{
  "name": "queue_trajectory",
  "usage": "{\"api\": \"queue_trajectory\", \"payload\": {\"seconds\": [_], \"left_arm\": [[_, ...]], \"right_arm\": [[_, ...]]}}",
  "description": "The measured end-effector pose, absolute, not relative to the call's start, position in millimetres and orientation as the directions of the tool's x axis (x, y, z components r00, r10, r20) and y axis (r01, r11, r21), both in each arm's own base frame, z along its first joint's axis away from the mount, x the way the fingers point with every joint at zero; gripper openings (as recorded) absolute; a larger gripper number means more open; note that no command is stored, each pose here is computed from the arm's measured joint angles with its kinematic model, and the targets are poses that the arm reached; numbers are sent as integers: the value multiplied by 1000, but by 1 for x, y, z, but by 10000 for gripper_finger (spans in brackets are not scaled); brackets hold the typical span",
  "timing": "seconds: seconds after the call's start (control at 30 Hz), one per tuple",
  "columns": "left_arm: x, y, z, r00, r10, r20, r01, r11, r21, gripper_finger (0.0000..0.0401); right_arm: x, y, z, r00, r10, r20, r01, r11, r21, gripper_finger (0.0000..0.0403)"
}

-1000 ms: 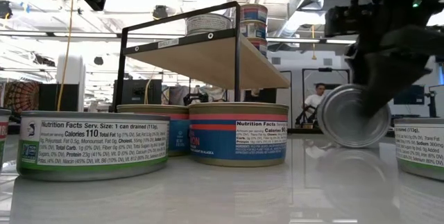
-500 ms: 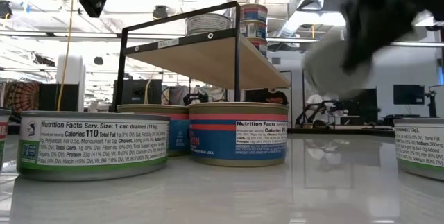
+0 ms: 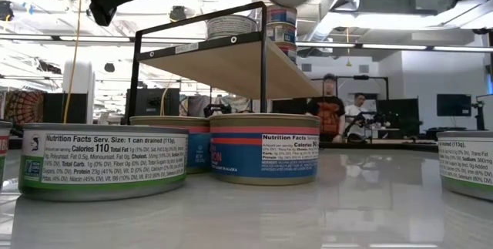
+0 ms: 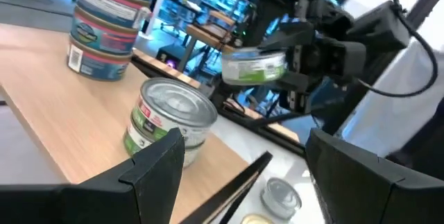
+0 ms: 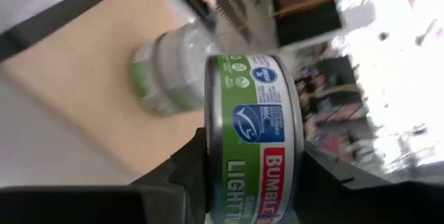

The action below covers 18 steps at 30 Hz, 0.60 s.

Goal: Stack canned seafood by type on shelf
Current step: Stack the green tuna can on top of the stacked green tuna cans on the shelf

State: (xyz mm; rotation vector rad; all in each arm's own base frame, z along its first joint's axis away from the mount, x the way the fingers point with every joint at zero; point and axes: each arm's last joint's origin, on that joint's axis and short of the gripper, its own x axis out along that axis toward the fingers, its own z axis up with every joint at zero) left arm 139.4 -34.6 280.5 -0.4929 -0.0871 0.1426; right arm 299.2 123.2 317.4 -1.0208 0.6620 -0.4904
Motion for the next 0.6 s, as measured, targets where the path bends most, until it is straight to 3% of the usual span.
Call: {"api": "queue_trajectory", "payload": {"seconds": [0.13,0.27,0.4,0.6], "left_arm": [[140,-33,281,991,126,55,-83,866,-493,287],[140,-34,281,994,94,55,-54,865,-498,287],[141,-34,281,994,99,55,-60,874,-483,287],[141,-34,281,992,108,58,-69,879,-471,287]], "right_arm": [[312,113,330,720,-662,-208,74,371,-926,165],[320,106,334,767,-605,-213,49,385,-921,178],[331,97,329,774,-591,-226,29,390,-920,195],[358,96,311,785,-588,-194,-20,289,-957,176]]}}
